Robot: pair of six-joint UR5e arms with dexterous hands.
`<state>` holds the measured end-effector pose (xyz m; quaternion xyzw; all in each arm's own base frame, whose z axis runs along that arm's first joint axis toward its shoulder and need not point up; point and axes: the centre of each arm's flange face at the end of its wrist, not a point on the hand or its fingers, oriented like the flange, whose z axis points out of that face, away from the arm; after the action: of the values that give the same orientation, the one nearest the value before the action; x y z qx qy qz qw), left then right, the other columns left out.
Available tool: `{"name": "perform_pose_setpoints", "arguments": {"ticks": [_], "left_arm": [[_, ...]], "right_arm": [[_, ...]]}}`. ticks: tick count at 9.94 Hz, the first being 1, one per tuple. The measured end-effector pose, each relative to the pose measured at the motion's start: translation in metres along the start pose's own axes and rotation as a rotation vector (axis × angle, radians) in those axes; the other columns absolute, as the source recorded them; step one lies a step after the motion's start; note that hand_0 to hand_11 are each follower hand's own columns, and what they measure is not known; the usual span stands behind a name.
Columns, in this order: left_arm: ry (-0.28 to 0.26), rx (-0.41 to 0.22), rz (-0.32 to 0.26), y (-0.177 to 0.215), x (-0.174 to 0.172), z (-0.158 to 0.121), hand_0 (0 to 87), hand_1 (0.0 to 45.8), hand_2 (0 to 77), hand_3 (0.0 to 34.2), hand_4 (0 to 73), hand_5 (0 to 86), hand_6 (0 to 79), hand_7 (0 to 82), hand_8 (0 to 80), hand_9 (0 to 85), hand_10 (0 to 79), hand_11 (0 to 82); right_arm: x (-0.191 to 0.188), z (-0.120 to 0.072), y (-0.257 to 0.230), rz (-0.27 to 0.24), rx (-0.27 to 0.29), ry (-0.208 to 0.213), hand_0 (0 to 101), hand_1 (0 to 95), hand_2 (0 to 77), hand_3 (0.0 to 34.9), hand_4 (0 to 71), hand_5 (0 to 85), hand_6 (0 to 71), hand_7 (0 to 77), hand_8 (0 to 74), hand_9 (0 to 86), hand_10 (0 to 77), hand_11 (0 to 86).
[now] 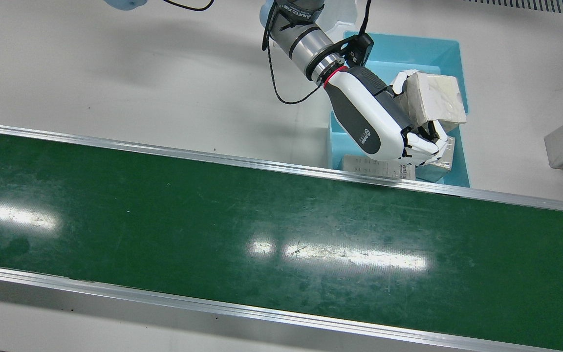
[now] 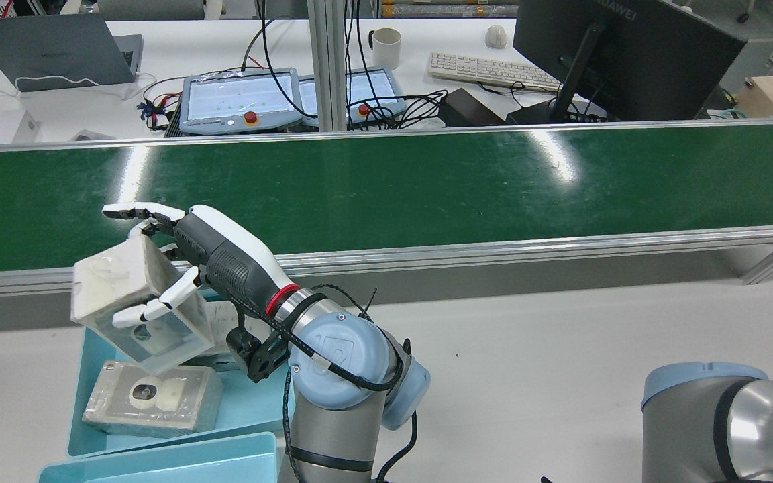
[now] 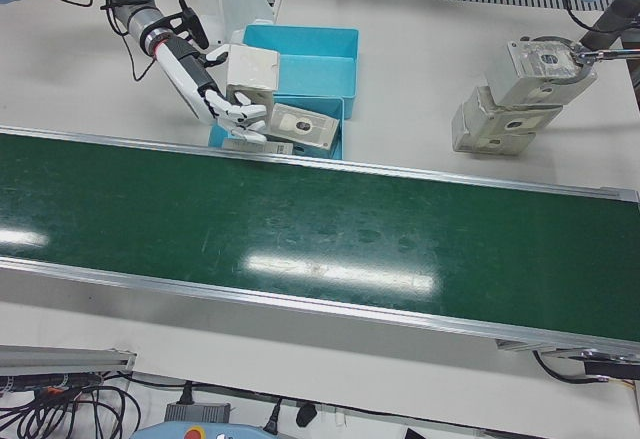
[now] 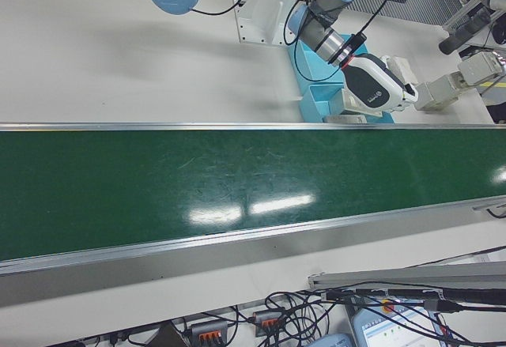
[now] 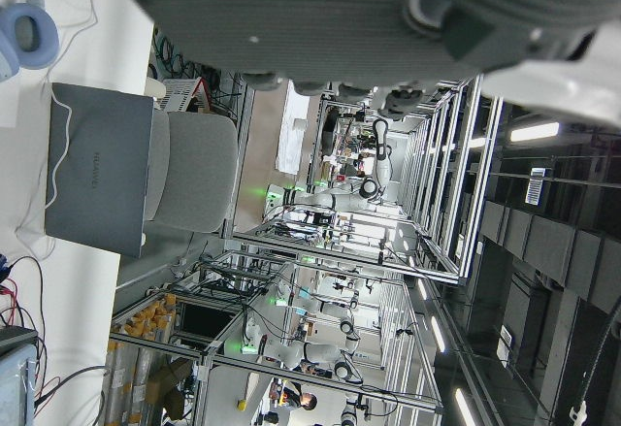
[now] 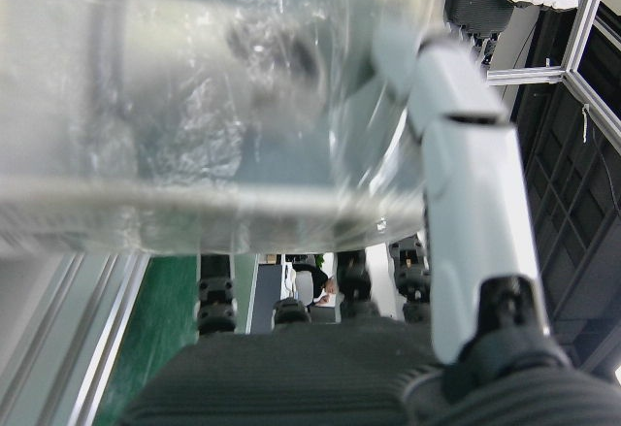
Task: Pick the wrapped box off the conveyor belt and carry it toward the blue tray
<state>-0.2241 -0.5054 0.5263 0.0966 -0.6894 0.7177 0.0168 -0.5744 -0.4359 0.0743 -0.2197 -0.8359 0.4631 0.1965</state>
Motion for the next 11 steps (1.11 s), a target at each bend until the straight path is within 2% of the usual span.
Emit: {"name": "perform_pose_setpoints", "arguments": {"ticks": [1,2,3,4,5,7,8,9,10,11], "left_arm": [[0.0,0.0,0.0,0.0,0.0,0.0,0.0,0.0,1.1,0.0,0.0,1.1,0.0,0.5,0.5,0.0,0.5,0.0],[0.0,0.0,0.0,0.0,0.0,0.0,0.0,0.0,1.1,0.0,0.0,0.5,0.0,0.5,0.5,0.0,0.5,0.0],[0.0,0.0,0.0,0.0,0.0,0.0,0.0,0.0,1.1,0.0,0.0,0.5,0.0,0.5,0.5,0.0,0.5,0.0],[0.0,0.0,0.0,0.0,0.0,0.0,0.0,0.0,1.1,0.0,0.0,1.1,0.0,0.5,0.5,0.0,0.0,0.5],[0.0,0.0,0.0,0.0,0.0,0.0,0.0,0.0,1.1,0.0,0.0,0.5,0.0,0.5,0.5,0.0,0.0,0.0],[0.0,0.0,0.0,0.0,0.0,0.0,0.0,0.0,1.1,0.0,0.0,0.5,0.0,0.5,0.5,0.0,0.5,0.5],[0.0,0.0,0.0,0.0,0.0,0.0,0.0,0.0,1.1,0.0,0.0,0.5,0.0,0.5,0.5,0.0,0.5,0.5],[0.0,0.0,0.0,0.0,0.0,0.0,0.0,0.0,1.1,0.0,0.0,1.1,0.0,0.5,0.5,0.0,0.5,0.0],[0.0,0.0,0.0,0.0,0.0,0.0,0.0,0.0,1.1,0.0,0.0,1.1,0.0,0.5,0.5,0.0,0.5,0.5],[0.0,0.0,0.0,0.0,0.0,0.0,0.0,0.0,0.5,0.0,0.0,1.1,0.0,0.5,0.5,0.0,0.0,0.0]], "right_arm": [[0.002,0.0,0.001,0.004,-0.008,0.009,53,15.8,26.7,13.7,12.5,17.5,9.8,72.5,0.0,9.8,0.0,36.5],[0.002,0.0,0.003,0.007,-0.016,0.017,48,24.0,24.0,16.9,12.0,9.8,1.1,14.2,0.0,1.1,0.0,21.3],[0.001,-0.001,0.006,0.016,-0.025,0.023,46,11.5,18.5,19.1,10.9,14.2,2.7,21.8,0.0,1.6,0.0,3.3],[-0.001,-0.002,0.011,0.033,-0.036,0.026,46,5.4,5.5,23.1,10.9,13.6,2.7,26.7,0.0,4.4,0.0,1.6],[-0.007,-0.006,0.015,0.052,-0.049,0.022,47,11.5,10.4,29.3,12.5,14.2,3.3,25.6,0.0,4.4,0.0,1.6],[-0.044,-0.026,-0.003,0.051,-0.052,-0.018,47,11.5,9.3,30.0,12.5,14.2,3.3,25.6,0.0,3.3,0.0,1.6],[-0.073,-0.044,-0.03,0.041,-0.034,-0.051,48,13.6,9.3,30.0,15.8,15.8,4.9,28.4,0.0,3.3,0.0,1.1],[-0.103,-0.069,-0.061,0.04,-0.006,-0.086,48,13.6,9.3,30.0,15.8,15.8,4.9,28.4,0.0,3.3,0.0,1.1],[-0.141,-0.092,-0.087,0.035,0.018,-0.129,54,25.1,19.1,30.1,23.5,27.3,7.6,34.4,0.0,6.5,0.0,1.1],[-0.179,-0.11,-0.102,0.022,0.029,-0.177,58,32.2,28.9,28.3,28.4,37.1,14.7,41.5,3.8,12.5,1.1,1.1]]}}
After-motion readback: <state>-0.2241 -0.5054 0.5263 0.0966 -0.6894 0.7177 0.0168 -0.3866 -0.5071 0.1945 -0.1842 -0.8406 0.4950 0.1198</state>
